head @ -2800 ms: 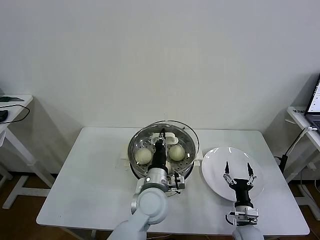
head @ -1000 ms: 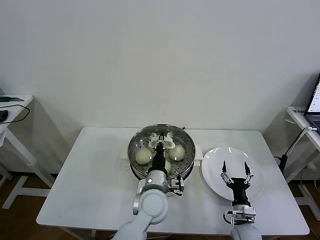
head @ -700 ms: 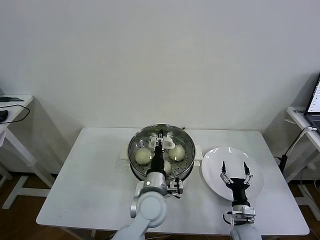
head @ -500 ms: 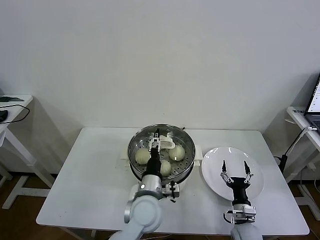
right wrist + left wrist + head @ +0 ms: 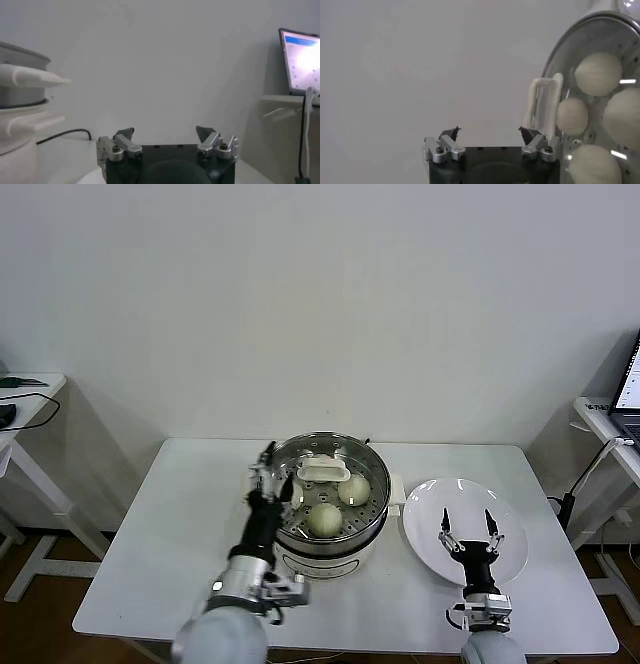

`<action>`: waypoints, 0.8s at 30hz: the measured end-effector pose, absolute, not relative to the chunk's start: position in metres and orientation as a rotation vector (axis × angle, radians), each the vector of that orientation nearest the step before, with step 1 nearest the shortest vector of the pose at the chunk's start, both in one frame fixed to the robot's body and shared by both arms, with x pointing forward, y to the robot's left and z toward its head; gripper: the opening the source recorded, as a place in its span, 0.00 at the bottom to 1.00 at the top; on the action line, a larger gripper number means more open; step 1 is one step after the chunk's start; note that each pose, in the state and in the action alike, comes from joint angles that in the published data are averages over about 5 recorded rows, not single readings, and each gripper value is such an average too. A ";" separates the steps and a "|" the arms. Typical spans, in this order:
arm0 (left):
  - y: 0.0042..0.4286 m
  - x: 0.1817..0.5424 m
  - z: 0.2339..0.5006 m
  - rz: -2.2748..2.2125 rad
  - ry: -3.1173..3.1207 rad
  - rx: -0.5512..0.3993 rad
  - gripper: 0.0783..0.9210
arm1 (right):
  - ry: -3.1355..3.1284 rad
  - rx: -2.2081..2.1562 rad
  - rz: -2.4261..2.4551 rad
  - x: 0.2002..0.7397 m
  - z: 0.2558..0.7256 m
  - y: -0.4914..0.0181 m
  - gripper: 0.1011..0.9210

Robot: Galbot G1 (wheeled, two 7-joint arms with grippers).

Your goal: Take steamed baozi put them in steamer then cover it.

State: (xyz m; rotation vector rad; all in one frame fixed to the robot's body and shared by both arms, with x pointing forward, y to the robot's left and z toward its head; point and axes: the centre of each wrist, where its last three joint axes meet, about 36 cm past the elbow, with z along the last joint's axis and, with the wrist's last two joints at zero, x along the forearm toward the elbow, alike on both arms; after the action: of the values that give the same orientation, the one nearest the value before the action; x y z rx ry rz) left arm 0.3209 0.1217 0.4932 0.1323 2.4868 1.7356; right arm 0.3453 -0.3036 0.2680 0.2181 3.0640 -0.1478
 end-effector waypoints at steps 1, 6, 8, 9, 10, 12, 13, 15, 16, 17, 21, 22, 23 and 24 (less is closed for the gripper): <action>0.129 0.322 0.494 1.682 2.519 0.132 0.88 | 3.065 0.218 -0.136 0.344 0.269 -0.303 0.88; 0.172 0.336 0.484 1.379 2.675 0.190 0.88 | 3.072 0.223 -0.087 0.338 0.274 -0.304 0.88; 0.191 0.343 0.473 1.253 2.743 0.222 0.88 | 3.075 0.228 -0.075 0.336 0.275 -0.304 0.88; 0.200 0.346 0.467 1.190 2.778 0.237 0.88 | 3.077 0.231 -0.070 0.334 0.275 -0.305 0.88; 0.209 0.348 0.460 1.124 2.814 0.252 0.88 | 3.078 0.235 -0.065 0.333 0.276 -0.305 0.88; 0.225 0.351 0.446 0.993 2.882 0.277 0.88 | 3.079 0.243 -0.054 0.331 0.277 -0.306 0.88; 0.233 0.351 0.439 0.929 2.912 0.287 0.88 | 3.079 0.246 -0.049 0.329 0.277 -0.307 0.88; 0.246 0.351 0.425 0.811 2.961 0.302 0.88 | 3.079 0.252 -0.039 0.327 0.278 -0.308 0.88; 0.252 0.350 0.419 0.759 2.979 0.307 0.88 | 3.079 0.254 -0.035 0.325 0.279 -0.308 0.88; 0.257 0.350 0.413 0.711 2.992 0.310 0.88 | 3.079 0.255 -0.031 0.324 0.279 -0.309 0.88; 0.275 0.345 0.395 0.555 3.020 0.305 0.88 | 3.081 0.262 -0.020 0.319 0.281 -0.311 0.88; 0.279 0.343 0.391 0.525 3.025 0.302 0.88 | 3.082 0.265 -0.018 0.318 0.281 -0.311 0.88; 0.282 0.342 0.387 0.497 3.029 0.297 0.88 | 3.082 0.269 -0.016 0.317 0.282 -0.311 0.88; 0.286 0.340 0.384 0.472 3.034 0.293 0.88 | 3.083 0.273 -0.014 0.316 0.282 -0.312 0.88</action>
State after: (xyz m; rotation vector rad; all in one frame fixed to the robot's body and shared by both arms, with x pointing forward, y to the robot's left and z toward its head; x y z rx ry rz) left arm 0.3397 0.2856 0.3841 0.2932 3.0339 0.4723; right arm 0.3161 -0.3116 0.2819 0.2729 3.0831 -0.0139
